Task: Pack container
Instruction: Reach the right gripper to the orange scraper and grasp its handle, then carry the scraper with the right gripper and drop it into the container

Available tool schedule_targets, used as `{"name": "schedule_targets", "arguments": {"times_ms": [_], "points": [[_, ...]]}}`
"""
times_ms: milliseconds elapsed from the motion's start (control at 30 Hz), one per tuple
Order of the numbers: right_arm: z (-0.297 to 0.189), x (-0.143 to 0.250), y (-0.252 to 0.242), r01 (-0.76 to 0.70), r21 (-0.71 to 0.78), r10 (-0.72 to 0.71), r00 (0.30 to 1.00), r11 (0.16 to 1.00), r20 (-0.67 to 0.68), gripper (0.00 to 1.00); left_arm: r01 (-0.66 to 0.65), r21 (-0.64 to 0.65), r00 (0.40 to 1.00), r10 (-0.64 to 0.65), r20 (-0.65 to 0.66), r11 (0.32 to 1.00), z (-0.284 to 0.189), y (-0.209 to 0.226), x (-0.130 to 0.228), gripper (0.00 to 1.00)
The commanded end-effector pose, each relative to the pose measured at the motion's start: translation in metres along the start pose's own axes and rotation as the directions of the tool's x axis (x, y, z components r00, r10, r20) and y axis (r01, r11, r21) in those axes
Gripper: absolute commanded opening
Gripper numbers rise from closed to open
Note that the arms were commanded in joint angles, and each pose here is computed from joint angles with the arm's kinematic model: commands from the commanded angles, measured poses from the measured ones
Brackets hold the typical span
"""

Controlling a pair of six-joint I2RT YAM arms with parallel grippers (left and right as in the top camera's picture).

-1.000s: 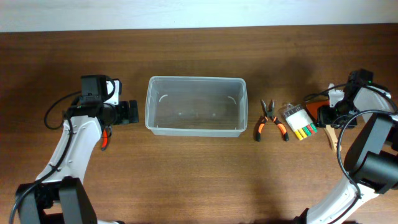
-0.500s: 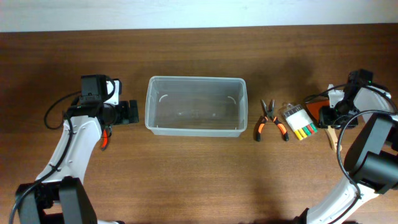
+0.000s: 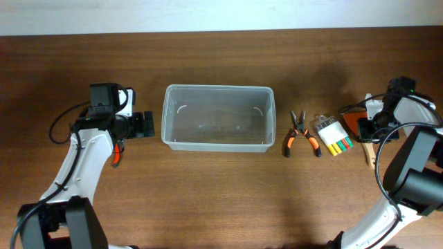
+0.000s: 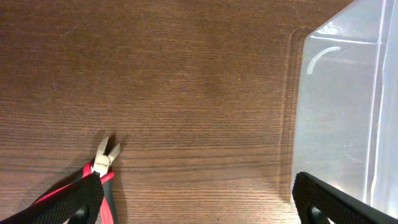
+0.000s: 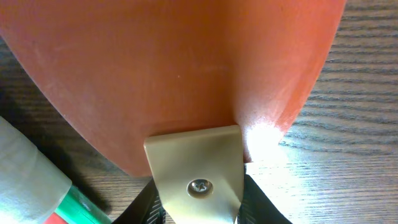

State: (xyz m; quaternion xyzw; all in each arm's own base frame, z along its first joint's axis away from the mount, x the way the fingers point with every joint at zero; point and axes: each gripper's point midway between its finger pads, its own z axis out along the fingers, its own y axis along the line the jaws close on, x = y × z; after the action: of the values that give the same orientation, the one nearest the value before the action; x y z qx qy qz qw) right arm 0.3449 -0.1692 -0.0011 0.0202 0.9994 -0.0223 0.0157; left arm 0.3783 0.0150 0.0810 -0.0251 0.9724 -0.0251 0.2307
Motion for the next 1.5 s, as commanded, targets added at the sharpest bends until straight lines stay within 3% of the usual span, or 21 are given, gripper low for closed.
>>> {"name": "schedule_targets", "arguments": {"times_ms": [0, 200, 367, 500, 700, 900, 1000, 1200, 1433, 1467], "points": [[0.004, -0.003, 0.003, -0.033, -0.024, 0.034, 0.999, 0.999, 0.007, 0.25, -0.012, -0.015, 1.000, 0.012, 0.018, 1.000, -0.002, 0.003, -0.009, 0.99], [0.001, -0.011, 0.007, -0.073, -0.057, 0.076, 0.996, 0.996, 0.039, 0.24, -0.012, -0.015, 1.000, 0.012, 0.017, 1.000, -0.002, 0.003, -0.008, 0.99], [-0.026, -0.035, 0.024, -0.066, -0.189, 0.088, 0.990, 0.980, 0.111, 0.24, -0.012, -0.015, 1.000, 0.012, 0.018, 1.000, -0.002, 0.003, -0.009, 0.99], [-0.078, -0.063, 0.041, -0.024, -0.310, 0.090, 0.975, 0.951, 0.202, 0.22, -0.012, -0.015, 1.000, 0.012, 0.017, 1.000, -0.002, 0.003, -0.008, 0.99], [-0.170, -0.087, 0.074, 0.092, -0.299, 0.002, 0.953, 0.950, 0.302, 0.07, -0.012, -0.015, 1.000, 0.012, 0.017, 1.000, -0.002, 0.003, -0.008, 0.99], [-0.251, -0.103, 0.168, 0.338, -0.247, -0.208, 0.876, 0.908, 0.435, 0.04, -0.012, -0.015, 1.000, 0.012, 0.017, 1.000, -0.002, 0.003, -0.008, 0.99], [-0.270, -0.106, 0.237, 0.522, -0.197, -0.367, 0.777, 0.830, 0.512, 0.04, -0.012, -0.015, 1.000, 0.012, 0.018, 1.000, -0.002, 0.003, -0.009, 0.99], [-0.259, -0.084, 0.346, 0.837, -0.026, -0.698, 0.473, 0.547, 0.538, 0.04, -0.012, -0.015, 1.000, 0.012, 0.017, 1.000, -0.002, 0.003, -0.008, 0.99], [-0.192, -0.060, 0.401, 0.982, 0.048, -0.904, 0.151, 0.185, 0.400, 0.04, -0.012, -0.015, 1.000, 0.012, 0.017, 1.000, -0.002, 0.003, -0.008, 0.99], [-0.182, -0.058, 0.404, 0.987, 0.038, -0.913, 0.132, 0.159, 0.387, 0.04, -0.012, -0.015, 1.000, 0.012, 0.018, 1.000, -0.002, 0.003, -0.009, 0.99]]}}
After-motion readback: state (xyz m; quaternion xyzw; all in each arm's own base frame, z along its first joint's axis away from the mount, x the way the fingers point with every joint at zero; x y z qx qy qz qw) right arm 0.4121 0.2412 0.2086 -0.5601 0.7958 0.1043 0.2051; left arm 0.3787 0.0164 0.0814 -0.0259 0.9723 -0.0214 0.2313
